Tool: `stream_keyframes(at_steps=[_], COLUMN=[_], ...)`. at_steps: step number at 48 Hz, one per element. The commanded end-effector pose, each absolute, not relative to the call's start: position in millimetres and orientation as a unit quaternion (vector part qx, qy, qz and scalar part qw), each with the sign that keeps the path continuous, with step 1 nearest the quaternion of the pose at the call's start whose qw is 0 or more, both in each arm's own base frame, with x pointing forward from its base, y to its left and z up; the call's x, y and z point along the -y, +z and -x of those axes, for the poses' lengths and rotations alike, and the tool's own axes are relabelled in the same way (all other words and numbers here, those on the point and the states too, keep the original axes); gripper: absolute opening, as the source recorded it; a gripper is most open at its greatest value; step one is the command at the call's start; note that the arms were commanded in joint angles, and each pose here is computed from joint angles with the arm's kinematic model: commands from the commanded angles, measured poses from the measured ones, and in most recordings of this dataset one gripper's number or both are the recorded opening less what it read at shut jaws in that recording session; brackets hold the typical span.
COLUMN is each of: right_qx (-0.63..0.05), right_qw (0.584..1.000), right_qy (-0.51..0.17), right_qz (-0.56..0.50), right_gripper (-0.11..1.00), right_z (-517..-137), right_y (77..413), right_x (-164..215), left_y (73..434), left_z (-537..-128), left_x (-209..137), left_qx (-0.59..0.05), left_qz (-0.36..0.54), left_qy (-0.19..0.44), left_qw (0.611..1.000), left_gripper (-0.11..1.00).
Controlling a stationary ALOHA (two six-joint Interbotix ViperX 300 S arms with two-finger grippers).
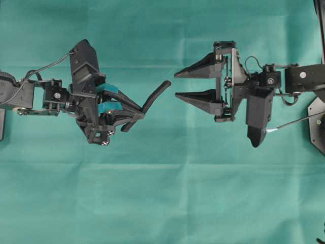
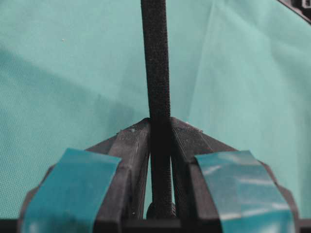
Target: Peel off the Velcro with your right arm.
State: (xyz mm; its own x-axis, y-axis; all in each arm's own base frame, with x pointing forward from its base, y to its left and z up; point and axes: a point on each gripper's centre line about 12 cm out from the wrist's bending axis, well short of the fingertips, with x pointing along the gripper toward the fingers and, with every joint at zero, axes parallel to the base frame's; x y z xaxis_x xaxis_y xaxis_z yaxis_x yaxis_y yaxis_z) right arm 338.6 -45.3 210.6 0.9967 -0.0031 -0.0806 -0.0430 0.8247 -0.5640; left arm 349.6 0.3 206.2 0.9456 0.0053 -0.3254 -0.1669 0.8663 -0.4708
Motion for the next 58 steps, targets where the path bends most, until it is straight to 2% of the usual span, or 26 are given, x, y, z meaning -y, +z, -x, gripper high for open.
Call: stream_keyframes(at_steps=[1,28,58], right_qx=[-0.023,0.011,0.01], right_qw=[0.955,0.953,0.952], right_qy=[0.003,0.003,0.01], right_qz=[0.297,0.302,0.305], right_gripper=[0.19,0.19,0.19], right_z=[-338.0,-341.0,-348.5], right_y=[220.5,227.1,222.1], right_x=[46.8,44.6,44.6], left_y=[219.2,218.9,219.2], left_z=[-350.3,-350.1,-350.0], left_x=[-0.9,-0.9,-2.7], left_qx=[-0.137,-0.137,-0.133], left_qz=[0.256,0.257,0.261], left_qy=[0.041,0.041,0.044], left_qw=[0.956,0.956,0.955], left_gripper=[0.1,0.1,0.1])
